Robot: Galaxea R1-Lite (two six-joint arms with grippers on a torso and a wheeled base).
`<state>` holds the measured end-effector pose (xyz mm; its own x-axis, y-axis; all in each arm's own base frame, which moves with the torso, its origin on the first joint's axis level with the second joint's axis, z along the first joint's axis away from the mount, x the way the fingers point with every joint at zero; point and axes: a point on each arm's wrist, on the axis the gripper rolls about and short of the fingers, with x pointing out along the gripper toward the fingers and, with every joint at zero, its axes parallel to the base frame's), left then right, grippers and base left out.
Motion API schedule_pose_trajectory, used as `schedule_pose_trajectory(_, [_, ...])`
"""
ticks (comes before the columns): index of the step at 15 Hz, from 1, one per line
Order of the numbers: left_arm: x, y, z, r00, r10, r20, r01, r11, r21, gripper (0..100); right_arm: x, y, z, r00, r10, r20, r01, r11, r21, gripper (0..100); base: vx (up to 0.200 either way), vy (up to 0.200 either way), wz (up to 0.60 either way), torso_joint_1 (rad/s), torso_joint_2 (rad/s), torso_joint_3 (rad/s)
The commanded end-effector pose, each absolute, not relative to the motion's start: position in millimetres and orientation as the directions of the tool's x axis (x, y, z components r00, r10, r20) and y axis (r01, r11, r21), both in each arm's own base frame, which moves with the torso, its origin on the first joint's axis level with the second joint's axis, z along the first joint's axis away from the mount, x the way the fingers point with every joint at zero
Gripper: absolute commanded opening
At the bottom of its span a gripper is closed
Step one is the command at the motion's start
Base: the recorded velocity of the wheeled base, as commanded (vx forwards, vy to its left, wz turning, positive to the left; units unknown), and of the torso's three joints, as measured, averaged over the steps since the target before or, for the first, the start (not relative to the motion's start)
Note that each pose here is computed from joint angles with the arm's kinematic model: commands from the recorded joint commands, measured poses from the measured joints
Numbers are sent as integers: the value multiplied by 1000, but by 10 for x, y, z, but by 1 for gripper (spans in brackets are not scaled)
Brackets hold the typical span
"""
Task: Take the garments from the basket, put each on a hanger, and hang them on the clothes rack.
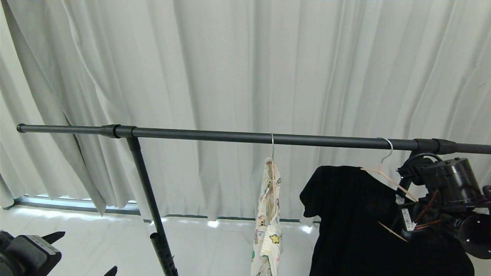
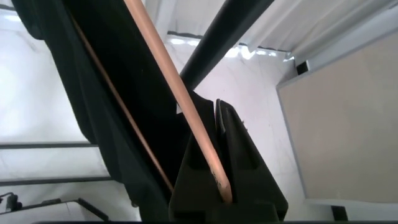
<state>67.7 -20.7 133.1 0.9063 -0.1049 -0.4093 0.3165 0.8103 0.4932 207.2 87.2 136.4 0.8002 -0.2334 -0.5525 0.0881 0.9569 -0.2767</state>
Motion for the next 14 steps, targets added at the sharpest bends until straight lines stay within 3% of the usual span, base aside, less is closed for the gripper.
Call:
schedule_pose_trajectory(1, [676,-207,1322,905,-104,-413,319,809,494,100,2014,843,1366,801,-233,-551,95,959,-267,100,0,0,0,0,0,0])
schedule_pose_trajectory(5, [648,-195,1249,896,-99,-434,327,808,490,100,1840,768,1527,844,-181,-505,111,980,-165,100,0,0,0,0,0,0])
schedule_pose_trajectory(7, [629,-185,1202,891,-93,-444,329,807,491,100,1730,755,1708,896,-13,-445,6,1000,-17,100,0,0,0,0,0,0])
schedule_pose_trajectory(9, [619,-174,1163,887,-70,-457,319,807,496,100,1570,705,1839,909,135,-394,-118,991,67,100,0,0,0,0,0,0])
schedule_pose_trajectory(11, [586,-133,1071,881,37,-472,243,820,518,100,1493,658,1826,911,141,-387,-124,990,69,100,0,0,0,0,0,0])
schedule_pose_trajectory(14, [460,-9,863,834,260,-487,45,847,530,100,1442,468,1737,914,30,-404,-29,1000,10,100,0,0,0,0,0,0])
